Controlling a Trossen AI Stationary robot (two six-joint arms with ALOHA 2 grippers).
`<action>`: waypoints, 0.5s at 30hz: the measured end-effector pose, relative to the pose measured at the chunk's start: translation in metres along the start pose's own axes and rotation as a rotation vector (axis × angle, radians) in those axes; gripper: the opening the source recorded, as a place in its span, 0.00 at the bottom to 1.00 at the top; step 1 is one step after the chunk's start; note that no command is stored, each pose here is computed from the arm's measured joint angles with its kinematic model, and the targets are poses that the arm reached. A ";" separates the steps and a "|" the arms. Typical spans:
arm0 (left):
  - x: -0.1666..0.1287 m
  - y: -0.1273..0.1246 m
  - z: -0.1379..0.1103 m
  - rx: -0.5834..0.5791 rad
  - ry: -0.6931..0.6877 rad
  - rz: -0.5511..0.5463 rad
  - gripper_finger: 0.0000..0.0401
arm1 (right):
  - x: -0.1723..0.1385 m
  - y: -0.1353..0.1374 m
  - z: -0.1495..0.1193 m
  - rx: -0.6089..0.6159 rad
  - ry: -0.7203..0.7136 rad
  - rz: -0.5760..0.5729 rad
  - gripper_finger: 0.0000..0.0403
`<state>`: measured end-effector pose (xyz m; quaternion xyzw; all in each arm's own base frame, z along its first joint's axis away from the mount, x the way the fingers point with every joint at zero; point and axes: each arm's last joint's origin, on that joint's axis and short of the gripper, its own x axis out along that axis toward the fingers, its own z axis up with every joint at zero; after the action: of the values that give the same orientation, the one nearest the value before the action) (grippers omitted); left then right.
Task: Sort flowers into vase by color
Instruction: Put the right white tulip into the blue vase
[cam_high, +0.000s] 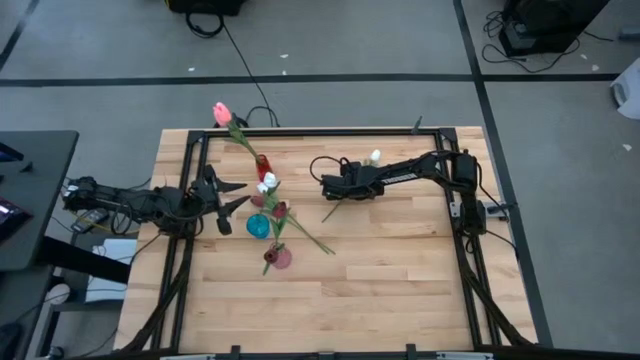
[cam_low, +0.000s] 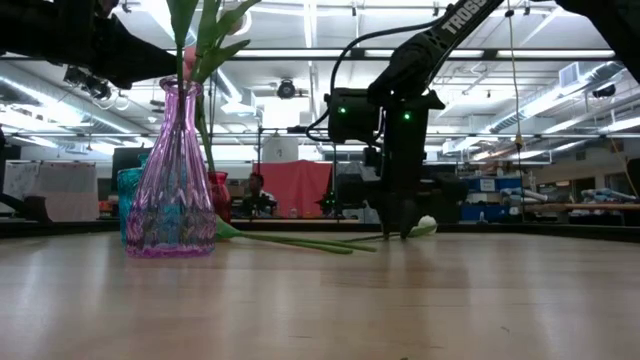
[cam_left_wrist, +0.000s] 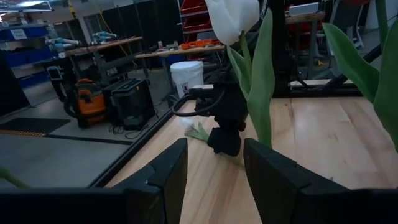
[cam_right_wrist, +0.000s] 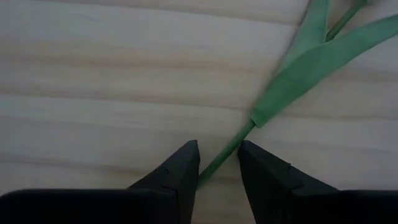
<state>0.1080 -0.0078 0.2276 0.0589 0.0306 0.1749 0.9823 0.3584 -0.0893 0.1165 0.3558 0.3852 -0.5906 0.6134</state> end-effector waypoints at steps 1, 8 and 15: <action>0.000 0.000 0.000 0.000 0.000 0.000 0.41 | 0.000 0.000 0.000 -0.009 0.003 0.001 0.32; 0.000 0.000 0.000 0.002 0.000 0.000 0.41 | 0.001 0.000 0.000 -0.067 0.031 0.011 0.14; 0.000 0.000 0.000 0.027 -0.002 0.001 0.41 | 0.000 0.000 0.000 -0.194 0.044 0.014 0.03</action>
<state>0.1079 -0.0078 0.2279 0.0725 0.0318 0.1747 0.9814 0.3581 -0.0892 0.1161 0.3103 0.4513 -0.5382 0.6406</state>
